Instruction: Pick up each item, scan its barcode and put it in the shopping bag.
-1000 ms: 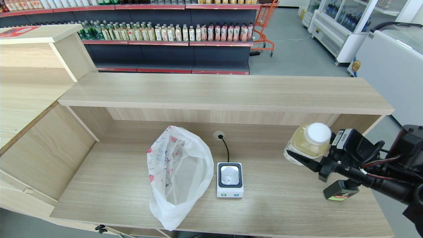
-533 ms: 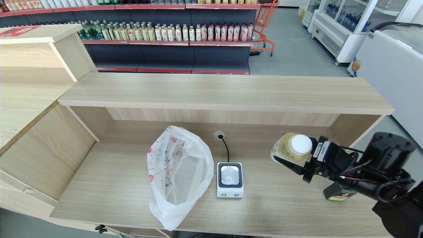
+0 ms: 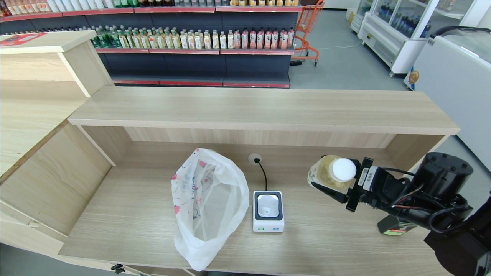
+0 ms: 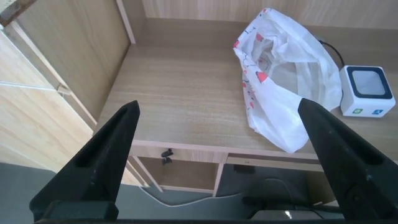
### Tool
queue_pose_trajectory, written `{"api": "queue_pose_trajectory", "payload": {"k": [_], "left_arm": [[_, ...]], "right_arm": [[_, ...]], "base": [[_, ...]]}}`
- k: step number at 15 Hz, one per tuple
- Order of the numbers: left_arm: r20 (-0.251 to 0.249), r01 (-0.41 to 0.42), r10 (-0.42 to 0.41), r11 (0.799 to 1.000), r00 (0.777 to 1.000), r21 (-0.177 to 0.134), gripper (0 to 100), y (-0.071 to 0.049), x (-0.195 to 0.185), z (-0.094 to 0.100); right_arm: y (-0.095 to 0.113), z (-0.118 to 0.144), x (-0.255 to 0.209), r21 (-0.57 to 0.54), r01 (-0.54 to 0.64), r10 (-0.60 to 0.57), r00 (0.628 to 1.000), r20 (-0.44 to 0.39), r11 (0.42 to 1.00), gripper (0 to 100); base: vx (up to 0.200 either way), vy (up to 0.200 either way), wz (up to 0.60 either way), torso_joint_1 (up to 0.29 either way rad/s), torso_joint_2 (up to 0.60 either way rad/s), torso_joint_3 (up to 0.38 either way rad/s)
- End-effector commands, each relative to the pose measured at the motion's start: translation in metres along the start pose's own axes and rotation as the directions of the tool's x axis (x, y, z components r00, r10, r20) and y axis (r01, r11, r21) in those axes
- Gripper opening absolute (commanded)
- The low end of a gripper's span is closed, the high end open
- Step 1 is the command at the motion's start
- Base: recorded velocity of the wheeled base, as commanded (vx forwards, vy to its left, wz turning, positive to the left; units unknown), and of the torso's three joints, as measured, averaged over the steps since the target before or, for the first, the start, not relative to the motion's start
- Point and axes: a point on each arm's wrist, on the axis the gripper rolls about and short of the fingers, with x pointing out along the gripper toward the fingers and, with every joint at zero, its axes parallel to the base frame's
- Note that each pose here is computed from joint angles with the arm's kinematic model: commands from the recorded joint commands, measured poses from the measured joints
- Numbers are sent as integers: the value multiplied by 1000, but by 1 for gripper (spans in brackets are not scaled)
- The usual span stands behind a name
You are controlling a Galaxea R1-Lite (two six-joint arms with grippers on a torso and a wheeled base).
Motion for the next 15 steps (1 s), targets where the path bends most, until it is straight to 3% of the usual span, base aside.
{"api": "queue_pose_trajectory", "payload": {"k": [1,7,11,15], "left_arm": [[0,0,0,1000,1000,-3,100,0,0,0],[0,0,0,1000,1000,2,100,0,0,0],[-1,0,0,1000,1000,3,100,0,0,0],[-1,0,0,1000,1000,3,100,0,0,0]], "right_arm": [[1,0,0,4,-11,11,1000,4,1000,0],[3,-22,-1,22,-97,96,994,42,995,0],[-6,-51,-16,49,-95,95,995,9,994,0],[3,-82,-3,44,-146,144,989,37,988,0]], "base": [[0,200,0,17,2,7],[0,200,0,6,6,2],[0,0,0,0,0,0],[0,0,0,0,0,0]]}}
